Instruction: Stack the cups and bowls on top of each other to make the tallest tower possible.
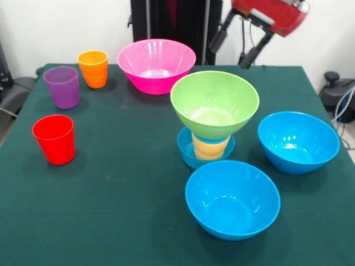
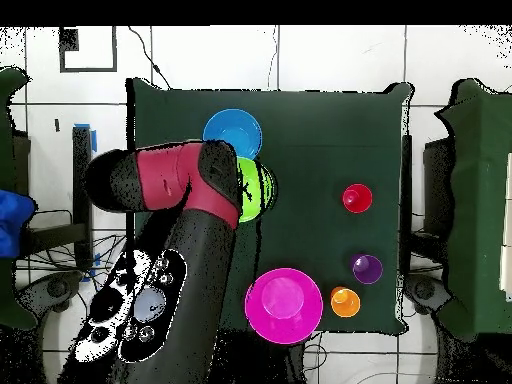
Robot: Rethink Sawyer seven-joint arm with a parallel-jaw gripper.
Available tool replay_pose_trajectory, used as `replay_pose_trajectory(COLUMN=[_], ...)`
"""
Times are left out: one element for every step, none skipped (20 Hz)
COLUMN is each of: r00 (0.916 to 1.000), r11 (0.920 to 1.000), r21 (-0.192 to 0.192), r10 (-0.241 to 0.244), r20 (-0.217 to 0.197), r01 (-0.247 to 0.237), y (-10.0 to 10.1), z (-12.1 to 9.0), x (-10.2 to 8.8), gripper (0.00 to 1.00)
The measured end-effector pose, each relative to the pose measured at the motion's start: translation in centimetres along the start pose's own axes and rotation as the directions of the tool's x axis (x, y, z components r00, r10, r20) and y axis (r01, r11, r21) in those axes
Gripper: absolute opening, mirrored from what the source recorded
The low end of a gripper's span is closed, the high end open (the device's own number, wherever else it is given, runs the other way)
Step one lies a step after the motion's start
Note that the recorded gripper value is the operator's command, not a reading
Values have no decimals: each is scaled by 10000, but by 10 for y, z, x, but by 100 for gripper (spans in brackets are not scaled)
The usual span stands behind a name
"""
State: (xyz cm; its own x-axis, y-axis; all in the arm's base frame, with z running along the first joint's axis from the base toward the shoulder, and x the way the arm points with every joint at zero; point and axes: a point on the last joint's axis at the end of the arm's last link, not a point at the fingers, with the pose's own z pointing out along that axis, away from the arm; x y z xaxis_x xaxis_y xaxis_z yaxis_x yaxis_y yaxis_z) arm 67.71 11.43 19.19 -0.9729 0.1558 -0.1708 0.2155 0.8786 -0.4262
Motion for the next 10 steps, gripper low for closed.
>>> replay_pose_trajectory(r00=[10000,9999,9996,9994,9990,9983,9979,9964,9952,9940], r11=[10000,9999,9997,9995,9992,9988,9985,9976,9969,9961], r21=[14,26,40,43,29,14,-4,-58,-95,-123], r10=[81,162,258,305,395,485,542,686,790,882], r20=[19,51,105,144,227,309,365,489,576,643], r01=[-81,-163,-258,-306,-396,-486,-542,-684,-785,-876], y=[-6,-11,-18,-22,-28,-34,-37,-47,-53,-59], z=[0,0,1,2,3,5,6,10,14,16], x=[-1,-3,-4,-5,-6,-7,-8,-9,-11,-11], gripper=[100,100,100,100,100,100,100,100,100,100])
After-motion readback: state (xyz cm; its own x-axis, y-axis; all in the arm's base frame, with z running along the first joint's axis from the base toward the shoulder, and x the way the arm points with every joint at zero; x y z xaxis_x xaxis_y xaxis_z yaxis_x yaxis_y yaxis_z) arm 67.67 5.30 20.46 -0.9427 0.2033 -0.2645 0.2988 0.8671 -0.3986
